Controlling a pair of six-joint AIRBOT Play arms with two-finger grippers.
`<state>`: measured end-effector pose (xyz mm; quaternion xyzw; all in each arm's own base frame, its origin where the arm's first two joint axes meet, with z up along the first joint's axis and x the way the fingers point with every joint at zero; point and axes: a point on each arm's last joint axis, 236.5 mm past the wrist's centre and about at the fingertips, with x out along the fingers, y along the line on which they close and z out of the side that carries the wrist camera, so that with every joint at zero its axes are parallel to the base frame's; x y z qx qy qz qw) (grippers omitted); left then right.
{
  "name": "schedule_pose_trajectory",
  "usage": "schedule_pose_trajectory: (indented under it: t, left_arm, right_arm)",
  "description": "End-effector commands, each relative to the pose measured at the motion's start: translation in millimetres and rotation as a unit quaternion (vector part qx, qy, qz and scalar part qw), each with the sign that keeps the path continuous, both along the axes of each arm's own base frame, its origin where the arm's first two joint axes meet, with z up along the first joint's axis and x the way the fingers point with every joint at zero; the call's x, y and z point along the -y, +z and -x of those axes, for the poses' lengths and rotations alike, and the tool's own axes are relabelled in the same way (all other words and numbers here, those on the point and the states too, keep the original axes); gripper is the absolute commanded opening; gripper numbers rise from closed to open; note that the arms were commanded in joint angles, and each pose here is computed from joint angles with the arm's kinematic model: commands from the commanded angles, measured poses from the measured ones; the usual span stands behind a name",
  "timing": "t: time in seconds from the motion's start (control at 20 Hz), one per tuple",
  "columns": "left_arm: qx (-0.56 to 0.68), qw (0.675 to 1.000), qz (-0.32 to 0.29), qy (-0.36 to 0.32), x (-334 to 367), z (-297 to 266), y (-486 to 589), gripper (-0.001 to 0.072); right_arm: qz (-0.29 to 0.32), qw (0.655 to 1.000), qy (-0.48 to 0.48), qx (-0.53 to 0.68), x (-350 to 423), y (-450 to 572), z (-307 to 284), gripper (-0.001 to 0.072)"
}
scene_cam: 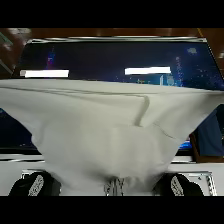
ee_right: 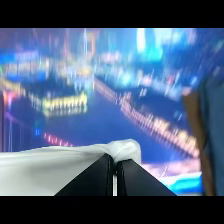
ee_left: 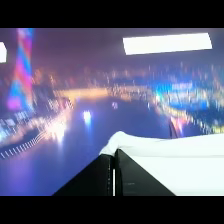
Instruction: Fold the shirts.
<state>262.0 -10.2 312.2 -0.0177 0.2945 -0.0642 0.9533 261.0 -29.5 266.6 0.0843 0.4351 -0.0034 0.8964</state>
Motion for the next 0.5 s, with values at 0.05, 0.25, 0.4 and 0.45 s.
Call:
schedule_pose_trajectory:
  t: [0.05,0.25,0.4,0.45]
  left_arm:
    - [-0.112,0.992,0.051,0.037,-28.2,-67.2,-129.3,0.0044]
    - [-0.141,0.983,0.109,0.041,-28.1,-152.5,-202.7,0.0044]
    - [-0.121,0.982,0.131,0.064,-27.0,-214.8,-250.1,0.0044]
    - [-0.115,0.983,0.129,0.069,-26.6,-232.1,-263.0,0.0044]
  right_arm:
    - [-0.106,0.986,-0.003,-0.127,2.7,-123.7,-73.2,0.0064]
    - [-0.103,0.994,0.011,-0.043,-31.0,-189.5,-206.6,0.0065]
    - [-0.085,0.995,0.005,0.049,-58.0,-223.5,-283.1,0.0064]
    - [-0.079,0.994,-0.002,0.081,-60.2,-227.8,-302.0,0.0064]
